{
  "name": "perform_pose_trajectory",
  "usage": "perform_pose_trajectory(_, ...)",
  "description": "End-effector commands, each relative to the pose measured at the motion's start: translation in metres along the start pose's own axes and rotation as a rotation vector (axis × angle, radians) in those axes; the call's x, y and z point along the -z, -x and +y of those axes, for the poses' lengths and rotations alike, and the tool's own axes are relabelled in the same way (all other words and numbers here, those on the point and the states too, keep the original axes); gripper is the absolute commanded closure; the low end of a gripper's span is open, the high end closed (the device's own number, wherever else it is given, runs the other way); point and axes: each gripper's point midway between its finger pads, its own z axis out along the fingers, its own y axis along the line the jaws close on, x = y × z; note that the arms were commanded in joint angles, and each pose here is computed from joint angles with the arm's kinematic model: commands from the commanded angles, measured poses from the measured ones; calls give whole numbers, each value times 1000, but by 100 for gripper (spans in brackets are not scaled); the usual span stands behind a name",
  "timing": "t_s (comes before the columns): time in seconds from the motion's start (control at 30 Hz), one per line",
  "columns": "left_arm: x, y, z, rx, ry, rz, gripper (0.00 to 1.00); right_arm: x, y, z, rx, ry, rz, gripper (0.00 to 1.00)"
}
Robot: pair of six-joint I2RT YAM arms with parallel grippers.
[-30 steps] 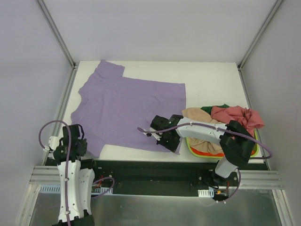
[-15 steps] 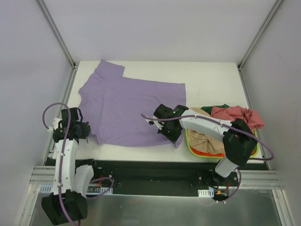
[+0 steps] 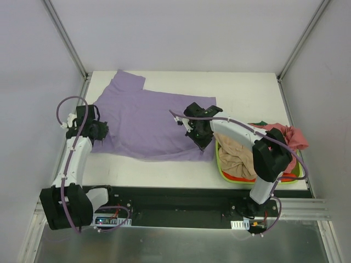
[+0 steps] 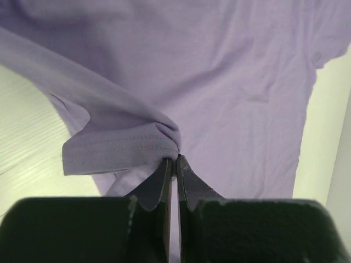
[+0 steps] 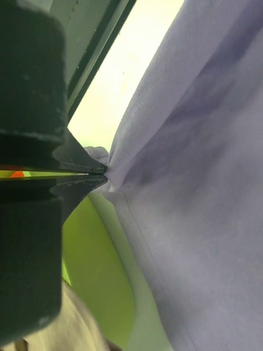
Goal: Fold and stack the t-shirts
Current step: Grap the side of the flattened tshirt closest away from the robot with both arms, then fold the flattened tshirt in 1/3 of the way
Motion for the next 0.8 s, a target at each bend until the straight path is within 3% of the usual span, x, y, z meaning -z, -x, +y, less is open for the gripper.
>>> perform_pose_trajectory(0.0,2,19,-59,-72,-127,-66,100,6,6,-16,-7,-22,10,99)
perform_pose_trajectory(0.27,-24,26,-100,-181,-140,-51,100,2,22,-36,-51,-25,9,100)
perform_pose_trajectory(0.47,-44,19,-143,-348,-225,2,100,-1,25,-49,-85,-36,20,100)
perform_pose_trajectory(0.77,-77,14,-164,-443,-227,55,100,-3,29,-72,-124,-104,26,100)
